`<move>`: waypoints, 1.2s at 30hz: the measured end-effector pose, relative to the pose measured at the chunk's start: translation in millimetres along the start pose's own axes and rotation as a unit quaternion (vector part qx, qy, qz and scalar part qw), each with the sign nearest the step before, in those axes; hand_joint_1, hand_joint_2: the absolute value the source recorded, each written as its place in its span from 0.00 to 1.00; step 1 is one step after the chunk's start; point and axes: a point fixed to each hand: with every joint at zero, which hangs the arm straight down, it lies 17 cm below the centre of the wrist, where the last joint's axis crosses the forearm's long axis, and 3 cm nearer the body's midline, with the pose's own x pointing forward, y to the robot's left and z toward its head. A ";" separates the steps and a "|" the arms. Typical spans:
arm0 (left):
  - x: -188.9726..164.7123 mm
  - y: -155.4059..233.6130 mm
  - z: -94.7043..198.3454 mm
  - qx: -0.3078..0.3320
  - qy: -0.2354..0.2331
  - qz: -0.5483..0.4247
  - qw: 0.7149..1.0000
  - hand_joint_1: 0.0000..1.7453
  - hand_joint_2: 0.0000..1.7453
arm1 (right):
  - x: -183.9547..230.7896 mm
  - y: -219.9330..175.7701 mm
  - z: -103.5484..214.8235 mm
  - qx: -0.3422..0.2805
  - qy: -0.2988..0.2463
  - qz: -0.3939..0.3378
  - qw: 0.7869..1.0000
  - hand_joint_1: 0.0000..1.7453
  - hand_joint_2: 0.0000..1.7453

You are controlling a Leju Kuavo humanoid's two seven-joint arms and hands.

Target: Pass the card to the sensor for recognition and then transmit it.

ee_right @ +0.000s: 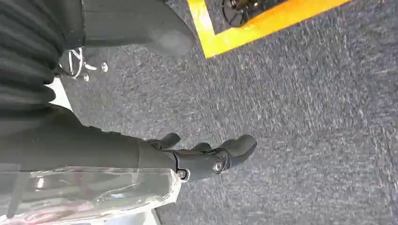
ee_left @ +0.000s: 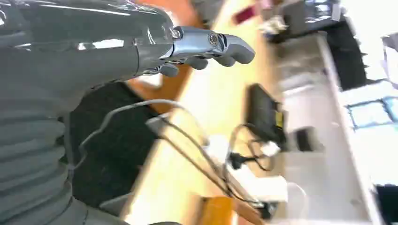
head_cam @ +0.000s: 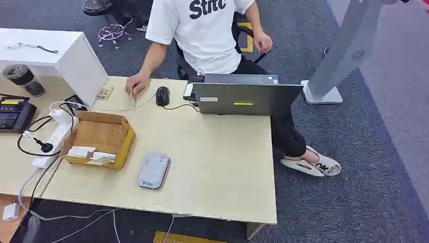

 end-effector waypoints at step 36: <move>129.0 -201.1 -192.7 -0.085 -0.221 -0.349 0.907 0.00 1.00 | -35.5 -17.9 -5.1 0.008 0.123 0.072 0.990 0.00 1.00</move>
